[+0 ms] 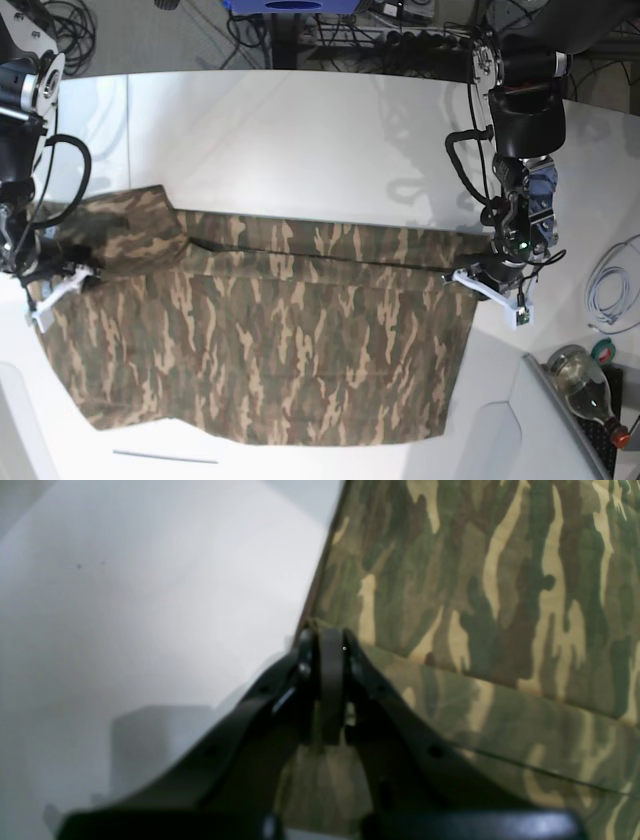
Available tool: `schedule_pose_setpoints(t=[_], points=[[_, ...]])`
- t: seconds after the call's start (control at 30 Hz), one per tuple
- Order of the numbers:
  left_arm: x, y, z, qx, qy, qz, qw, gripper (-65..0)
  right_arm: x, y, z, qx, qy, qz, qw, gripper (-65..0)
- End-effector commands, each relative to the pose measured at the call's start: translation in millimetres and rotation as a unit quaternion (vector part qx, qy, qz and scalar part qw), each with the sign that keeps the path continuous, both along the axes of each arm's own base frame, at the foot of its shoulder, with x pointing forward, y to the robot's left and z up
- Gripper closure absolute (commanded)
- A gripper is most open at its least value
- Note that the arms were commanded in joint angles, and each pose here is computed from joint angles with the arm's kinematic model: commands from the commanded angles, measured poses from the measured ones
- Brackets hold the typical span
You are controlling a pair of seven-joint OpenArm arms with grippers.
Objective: Layout the t-shirt on the table in an organized manner, then fold the t-shirt properly
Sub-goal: 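Release the folded edge and regrasp the fold line with both grippers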
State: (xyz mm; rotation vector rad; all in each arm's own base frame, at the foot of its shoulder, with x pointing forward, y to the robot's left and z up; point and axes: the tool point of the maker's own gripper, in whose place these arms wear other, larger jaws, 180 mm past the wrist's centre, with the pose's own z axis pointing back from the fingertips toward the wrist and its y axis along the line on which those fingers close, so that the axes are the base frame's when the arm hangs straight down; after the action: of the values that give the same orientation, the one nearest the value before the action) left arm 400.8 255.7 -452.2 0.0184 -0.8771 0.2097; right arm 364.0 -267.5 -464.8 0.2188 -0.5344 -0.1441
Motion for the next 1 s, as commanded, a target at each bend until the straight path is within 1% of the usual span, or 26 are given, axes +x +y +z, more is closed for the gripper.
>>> schedule_pose_setpoints(t=[0.0,0.07,0.17,0.2,0.27,0.3,0.33,0.37,0.4,0.43,0.47,0.5,0.53,0.57,0.6,0.63,0.67,0.8,0.83,0.93,0.97], points=[[18,6,22,0.007,-0.036,0.003,0.999,0.0,20,-13,23,-0.011,-0.037,-0.009,0.9992,-32.6],[21,6,26,0.006,-0.04,0.003,0.999,-0.2,18,-22,30,-0.013,-0.052,-0.023,0.9983,-36.5],[22,7,29,0.004,-0.047,0.005,0.999,-20.2,19,-40,53,-0.031,-0.097,-0.051,0.9935,-36.5],[27,7,39,0.008,-0.062,0.004,0.998,-27.5,16,-49,60,-0.045,-0.111,-0.066,0.9906,-36.5],[35,9,60,0.019,-0.104,0.003,0.994,-40.6,7,-57,73,-0.074,-0.13,-0.078,0.9856,-36.5],[37,9,69,0.025,-0.123,0.002,0.992,-46.1,2,-59,81,-0.089,-0.141,-0.077,0.983,-36.5],[36,10,75,0.03,-0.136,0.0,0.99,-50.0,-6,-58,87,-0.102,-0.148,-0.072,0.9811,-36.5],[36,11,85,0.037,-0.152,-0.002,0.988,-53.5,-18,-57,88,-0.114,-0.148,-0.065,0.9803,-36.5],[32,10,93,0.044,-0.162,-0.006,0.986,-55.3,-30,-55,90,-0.126,-0.15,-0.054,0.9792,-36.5],[25,8,96,0.049,-0.164,-0.011,0.985,-55.3,-41,-53,89,-0.133,-0.148,-0.046,0.9789,-36.5],[17,6,98,0.054,-0.164,-0.015,0.985,-54.0,-52,-52,83,-0.137,-0.138,-0.042,0.9801,-36.5],[4,5,93,0.058,-0.157,-0.02,0.986,-49.4,-63,-52,74,-0.137,-0.124,-0.04,0.982,-36.5],[-7,3,87,0.061,-0.149,-0.024,0.987,-42.0,-71,-53,67,-0.137,-0.114,-0.041,0.9832,-36.5],[-18,2,78,0.061,-0.139,-0.025,0.988,-31.3,-78,-54,60,-0.136,-0.106,-0.043,0.9841,-36.5],[-26,3,70,0.061,-0.128,-0.026,0.99,-20.2,-85,-56,55,-0.136,-0.102,-0.045,0.9844,-36.5],[-33,3,62,0.06,-0.118,-0.026,0.991,-6.4,-91,-57,51,-0.138,-0.104,-0.046,0.9839,-36.5],[-39,3,53,0.057,-0.106,-0.025,0.992,0.0,-96,-58,48,-0.14,-0.107,-0.047,0.9832,-36.5],[-51,5,29,0.05,-0.075,-0.021,0.996,0.0,-112,-58,41,-0.143,-0.109,-0.045,0.9826,-36.3],[-50,5,26,0.049,-0.075,-0.02,0.996,0.0,-114,-58,40,-0.143,-0.107,-0.046,0.9828,-36.3],[-50,7,24,0.051,-0.106,-0.015,0.993,0.0,-117,-60,36,-0.142,-0.102,-0.049,0.9834,-36.2],[-51,8,21,0.051,-0.108,-0.012,0.993,0.0,-116,-61,34,-0.14,-0.102,-0.052,0.9835,-36.2]])
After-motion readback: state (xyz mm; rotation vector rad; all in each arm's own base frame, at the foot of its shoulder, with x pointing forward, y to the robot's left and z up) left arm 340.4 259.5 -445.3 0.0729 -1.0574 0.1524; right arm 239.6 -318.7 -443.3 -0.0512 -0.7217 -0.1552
